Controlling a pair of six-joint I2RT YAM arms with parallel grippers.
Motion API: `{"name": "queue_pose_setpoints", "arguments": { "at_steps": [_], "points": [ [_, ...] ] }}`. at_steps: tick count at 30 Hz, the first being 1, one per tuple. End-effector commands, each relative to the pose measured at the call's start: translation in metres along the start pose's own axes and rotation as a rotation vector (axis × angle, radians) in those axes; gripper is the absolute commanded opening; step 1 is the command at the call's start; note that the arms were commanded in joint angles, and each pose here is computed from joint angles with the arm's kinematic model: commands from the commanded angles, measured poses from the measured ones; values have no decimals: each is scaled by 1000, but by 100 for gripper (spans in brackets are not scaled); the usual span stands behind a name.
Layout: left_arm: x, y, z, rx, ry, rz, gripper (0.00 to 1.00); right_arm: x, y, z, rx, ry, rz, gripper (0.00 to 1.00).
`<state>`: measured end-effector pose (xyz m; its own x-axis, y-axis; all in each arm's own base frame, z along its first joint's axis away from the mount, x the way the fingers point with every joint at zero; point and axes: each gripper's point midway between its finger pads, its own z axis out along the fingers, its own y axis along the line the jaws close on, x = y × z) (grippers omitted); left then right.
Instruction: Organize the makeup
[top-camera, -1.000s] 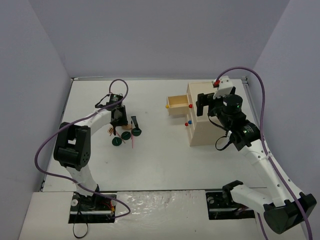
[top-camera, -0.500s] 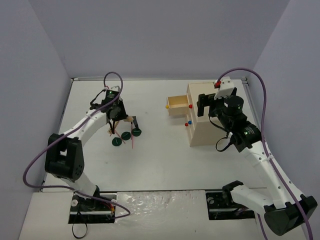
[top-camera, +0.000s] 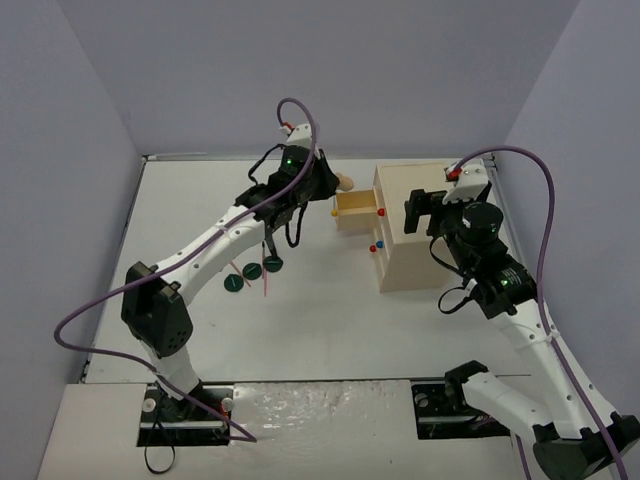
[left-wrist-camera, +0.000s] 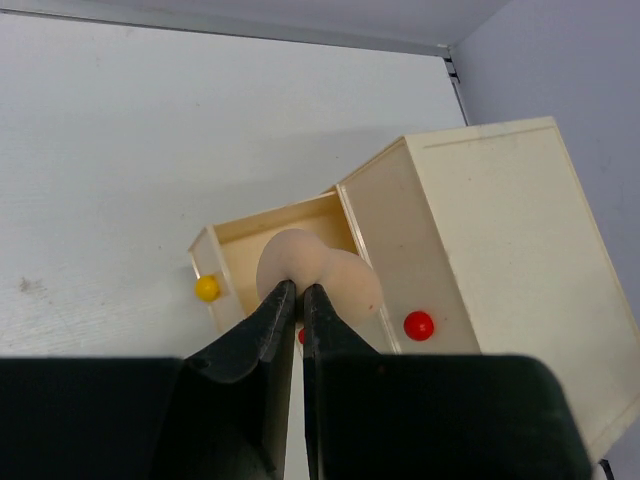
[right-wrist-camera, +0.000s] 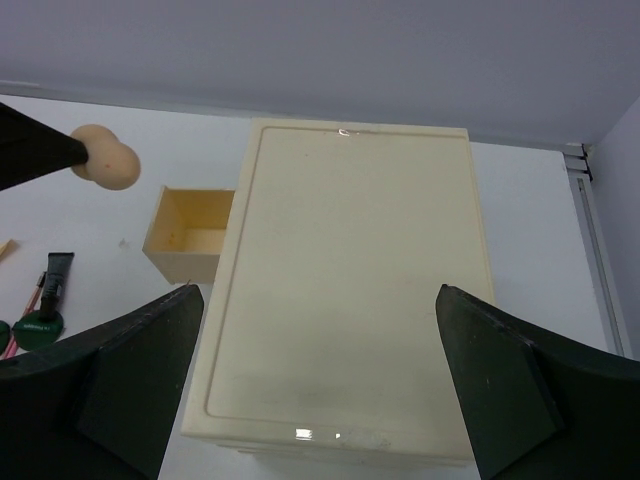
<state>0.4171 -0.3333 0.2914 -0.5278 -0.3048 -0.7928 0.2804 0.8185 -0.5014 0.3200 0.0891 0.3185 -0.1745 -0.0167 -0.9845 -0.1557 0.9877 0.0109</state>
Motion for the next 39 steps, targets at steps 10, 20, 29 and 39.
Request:
{"name": "queue_pose_setpoints", "arguments": {
  "at_steps": [10,20,29,39],
  "points": [
    [0,-40,50,78,-72,121,0,-27,-8,-6,41,-116,36,100],
    [14,-53,59,103,-47,153,13,-26,-8,-6,40,-117,36,100],
    [18,-45,62,61,-26,174,54,-26,-7,-7,31,-119,35,100],
    [-4,22,-21,-223,-50,243,59,-27,-4,-9,14,-124,40,100]
  ]
}}
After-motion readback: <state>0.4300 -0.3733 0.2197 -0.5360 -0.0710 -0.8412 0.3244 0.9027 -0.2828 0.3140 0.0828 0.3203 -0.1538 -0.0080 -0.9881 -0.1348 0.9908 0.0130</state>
